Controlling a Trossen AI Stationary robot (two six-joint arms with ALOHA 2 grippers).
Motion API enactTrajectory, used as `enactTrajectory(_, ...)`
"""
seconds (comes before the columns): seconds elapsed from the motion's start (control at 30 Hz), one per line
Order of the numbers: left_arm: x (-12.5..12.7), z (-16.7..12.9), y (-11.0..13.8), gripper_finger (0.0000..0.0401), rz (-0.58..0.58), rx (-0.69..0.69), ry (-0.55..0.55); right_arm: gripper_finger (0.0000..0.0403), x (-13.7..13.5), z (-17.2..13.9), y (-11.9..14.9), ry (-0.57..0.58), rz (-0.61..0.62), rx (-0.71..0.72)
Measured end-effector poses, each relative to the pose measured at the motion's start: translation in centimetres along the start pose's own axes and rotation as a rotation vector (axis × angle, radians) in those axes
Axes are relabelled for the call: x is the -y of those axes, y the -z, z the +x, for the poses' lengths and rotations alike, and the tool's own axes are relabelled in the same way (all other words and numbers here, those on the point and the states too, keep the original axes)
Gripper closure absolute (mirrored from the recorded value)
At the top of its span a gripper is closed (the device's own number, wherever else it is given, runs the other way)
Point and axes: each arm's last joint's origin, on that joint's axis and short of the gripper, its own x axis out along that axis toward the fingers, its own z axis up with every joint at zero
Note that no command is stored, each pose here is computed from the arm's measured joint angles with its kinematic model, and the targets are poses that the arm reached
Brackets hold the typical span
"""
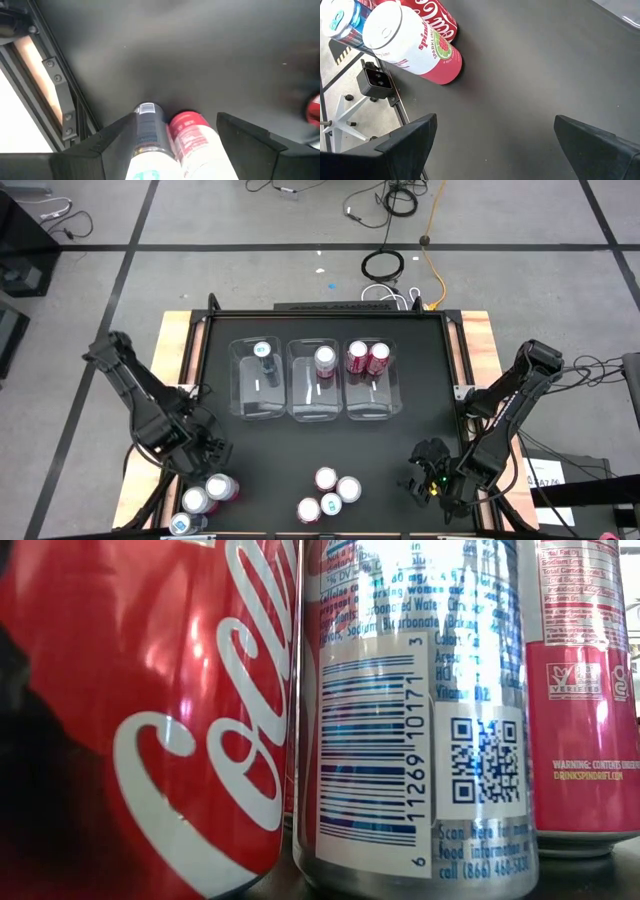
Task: Sort soda cans
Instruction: Put the blue soda can into the left transparent bin
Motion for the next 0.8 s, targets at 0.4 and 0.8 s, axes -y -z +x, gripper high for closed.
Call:
enactTrajectory(0.4,1.0,1.6,1.0,0.0118,0.077,-0.004,-0.094,0.0007,0.0,0.0,0.0,0.0,-0.015,0.0)
enactTrajectory(0.8,0.1,1.5,2.2,0.0118,0.113,-0.024,-0.104,0.0007,0.0,0.0,0.0,0.0,-0.012,0.0)
